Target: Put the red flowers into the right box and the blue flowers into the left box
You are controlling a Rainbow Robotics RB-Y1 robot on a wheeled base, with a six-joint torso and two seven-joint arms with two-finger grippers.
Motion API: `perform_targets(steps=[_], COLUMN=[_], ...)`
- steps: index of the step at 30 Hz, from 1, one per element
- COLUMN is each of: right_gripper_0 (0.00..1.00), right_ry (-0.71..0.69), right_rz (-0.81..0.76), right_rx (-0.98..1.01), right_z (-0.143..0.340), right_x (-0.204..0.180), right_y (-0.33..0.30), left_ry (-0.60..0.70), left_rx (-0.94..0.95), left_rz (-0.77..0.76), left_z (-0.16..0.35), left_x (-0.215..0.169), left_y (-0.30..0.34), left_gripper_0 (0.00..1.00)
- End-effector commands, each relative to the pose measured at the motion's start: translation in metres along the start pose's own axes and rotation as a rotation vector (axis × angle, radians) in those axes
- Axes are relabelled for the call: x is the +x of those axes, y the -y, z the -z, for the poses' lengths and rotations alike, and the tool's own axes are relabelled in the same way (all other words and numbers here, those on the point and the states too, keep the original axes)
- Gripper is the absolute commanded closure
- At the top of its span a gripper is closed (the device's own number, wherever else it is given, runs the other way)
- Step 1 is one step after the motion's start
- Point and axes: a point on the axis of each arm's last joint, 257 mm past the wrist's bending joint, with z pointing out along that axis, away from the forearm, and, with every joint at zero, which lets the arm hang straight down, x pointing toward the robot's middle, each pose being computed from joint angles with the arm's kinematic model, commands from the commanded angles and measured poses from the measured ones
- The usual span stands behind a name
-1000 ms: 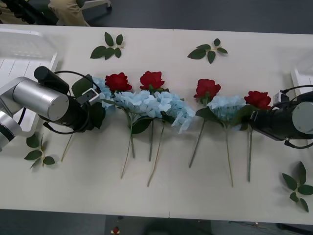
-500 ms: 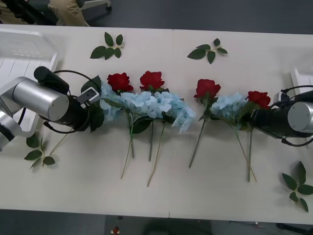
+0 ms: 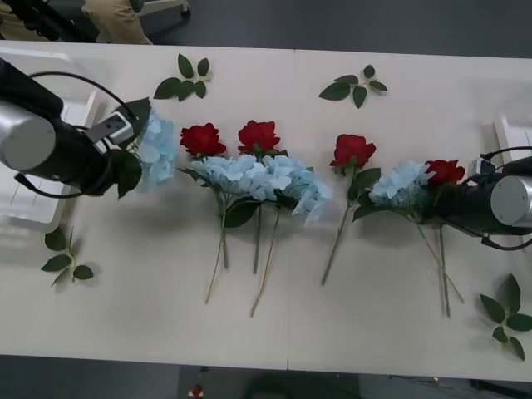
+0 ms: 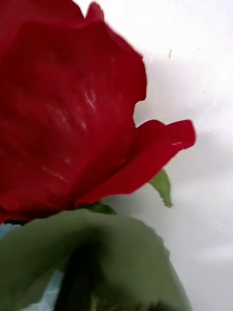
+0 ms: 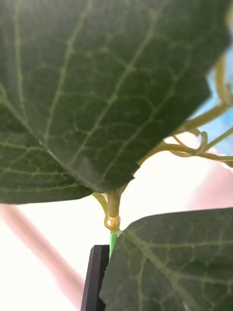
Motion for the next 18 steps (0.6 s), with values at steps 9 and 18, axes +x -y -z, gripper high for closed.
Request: perform_targets(steps=[9, 18], right_gripper_0=[1.00, 1.00], right_ry=[0.046, 0.095], right_rz=[-0.034, -0.004], right_rx=[-0.021, -0.079], right_z=[0.005, 0.030], right_x=[-0.019, -0.043], right_y=[-0.008, -0.027], left_ry=[-0.185, -0.410], left_rx=[-0.574, -0.707], left_rz=[-0.151, -0.085], left_z=[0.199, 0.153], left_x=[-0.007, 0.064], left_y=[-0.203, -0.254], left_gripper_0=[1.00, 1.00])
